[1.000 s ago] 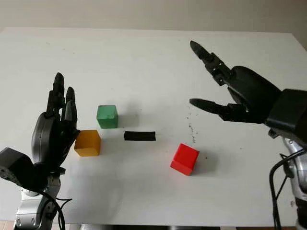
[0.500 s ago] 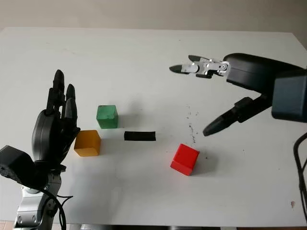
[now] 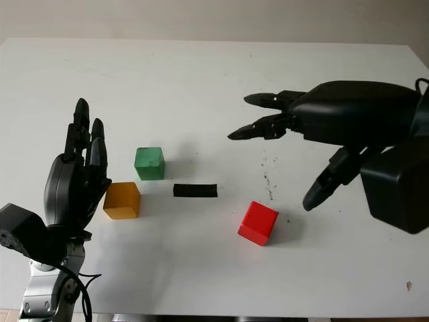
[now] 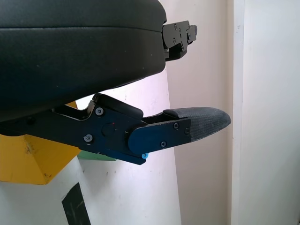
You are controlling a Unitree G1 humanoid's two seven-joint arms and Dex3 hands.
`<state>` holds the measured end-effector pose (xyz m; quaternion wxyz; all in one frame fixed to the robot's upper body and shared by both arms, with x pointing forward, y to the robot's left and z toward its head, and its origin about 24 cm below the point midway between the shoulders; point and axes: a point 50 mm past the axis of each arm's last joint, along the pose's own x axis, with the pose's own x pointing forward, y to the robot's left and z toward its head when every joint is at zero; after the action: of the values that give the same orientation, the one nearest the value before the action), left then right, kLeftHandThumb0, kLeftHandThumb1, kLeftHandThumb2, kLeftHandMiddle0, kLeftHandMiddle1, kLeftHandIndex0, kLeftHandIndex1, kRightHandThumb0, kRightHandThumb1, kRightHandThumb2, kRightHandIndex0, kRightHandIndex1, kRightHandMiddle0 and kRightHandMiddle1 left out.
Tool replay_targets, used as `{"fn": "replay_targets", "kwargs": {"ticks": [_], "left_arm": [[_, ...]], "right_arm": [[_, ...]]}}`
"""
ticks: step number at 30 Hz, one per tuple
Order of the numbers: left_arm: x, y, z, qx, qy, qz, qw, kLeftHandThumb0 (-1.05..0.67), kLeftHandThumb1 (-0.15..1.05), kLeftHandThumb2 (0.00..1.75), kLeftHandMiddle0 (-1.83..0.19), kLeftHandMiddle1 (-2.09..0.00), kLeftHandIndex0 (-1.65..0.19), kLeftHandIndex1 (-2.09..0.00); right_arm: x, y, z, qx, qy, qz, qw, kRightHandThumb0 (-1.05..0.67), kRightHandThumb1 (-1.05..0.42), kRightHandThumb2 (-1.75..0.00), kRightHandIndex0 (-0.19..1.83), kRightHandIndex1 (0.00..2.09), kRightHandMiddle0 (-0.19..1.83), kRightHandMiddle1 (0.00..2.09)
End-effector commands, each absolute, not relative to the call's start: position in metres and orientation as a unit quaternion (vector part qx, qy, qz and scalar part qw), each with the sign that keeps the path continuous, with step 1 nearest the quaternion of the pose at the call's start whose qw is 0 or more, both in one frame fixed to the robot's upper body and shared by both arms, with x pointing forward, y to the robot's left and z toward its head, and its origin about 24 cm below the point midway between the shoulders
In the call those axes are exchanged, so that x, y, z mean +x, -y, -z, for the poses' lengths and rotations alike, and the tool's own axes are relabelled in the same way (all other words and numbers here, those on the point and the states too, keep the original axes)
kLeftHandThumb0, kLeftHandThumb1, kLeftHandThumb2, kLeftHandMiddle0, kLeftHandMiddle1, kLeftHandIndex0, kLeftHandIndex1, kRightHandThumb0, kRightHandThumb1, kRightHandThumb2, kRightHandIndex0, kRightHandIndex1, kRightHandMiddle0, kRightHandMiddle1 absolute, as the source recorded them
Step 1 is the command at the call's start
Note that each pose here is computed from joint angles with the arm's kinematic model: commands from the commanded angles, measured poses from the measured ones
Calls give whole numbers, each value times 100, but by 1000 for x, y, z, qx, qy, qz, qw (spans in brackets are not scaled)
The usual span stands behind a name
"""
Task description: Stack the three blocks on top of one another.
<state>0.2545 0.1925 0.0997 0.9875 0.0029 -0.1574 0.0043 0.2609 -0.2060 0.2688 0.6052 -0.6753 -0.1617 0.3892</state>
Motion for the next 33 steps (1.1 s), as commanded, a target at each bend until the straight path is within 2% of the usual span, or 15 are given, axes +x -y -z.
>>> {"fn": "replay_targets", "kwargs": {"ticks": [1,5,8,16,33], "left_arm": [[255,-193,-102,2,164,-7,986,-72,105,58,16,-6,16,-6],[254,-193,-102,1,162,-6,987,-71,105,58,15,-6,16,-6],[254,-194,-102,5,164,-4,986,-71,105,58,16,-5,16,-5],[253,-194,-102,4,164,-7,986,-71,105,58,15,-5,16,-5],[251,-195,-102,6,164,-5,986,-70,105,59,15,-5,16,-5]], "right_arm": [[257,202,-262,-681,185,-391,591,-61,-68,-5,1,9,36,10],[255,199,-246,-684,191,-403,578,-60,-68,-5,2,8,37,9],[254,199,-234,-665,191,-416,591,-56,-68,-5,2,7,40,10],[250,200,-217,-653,206,-422,594,-57,-67,-5,2,7,46,10],[250,198,-200,-636,191,-443,603,-48,-66,-6,5,6,54,9]]}}
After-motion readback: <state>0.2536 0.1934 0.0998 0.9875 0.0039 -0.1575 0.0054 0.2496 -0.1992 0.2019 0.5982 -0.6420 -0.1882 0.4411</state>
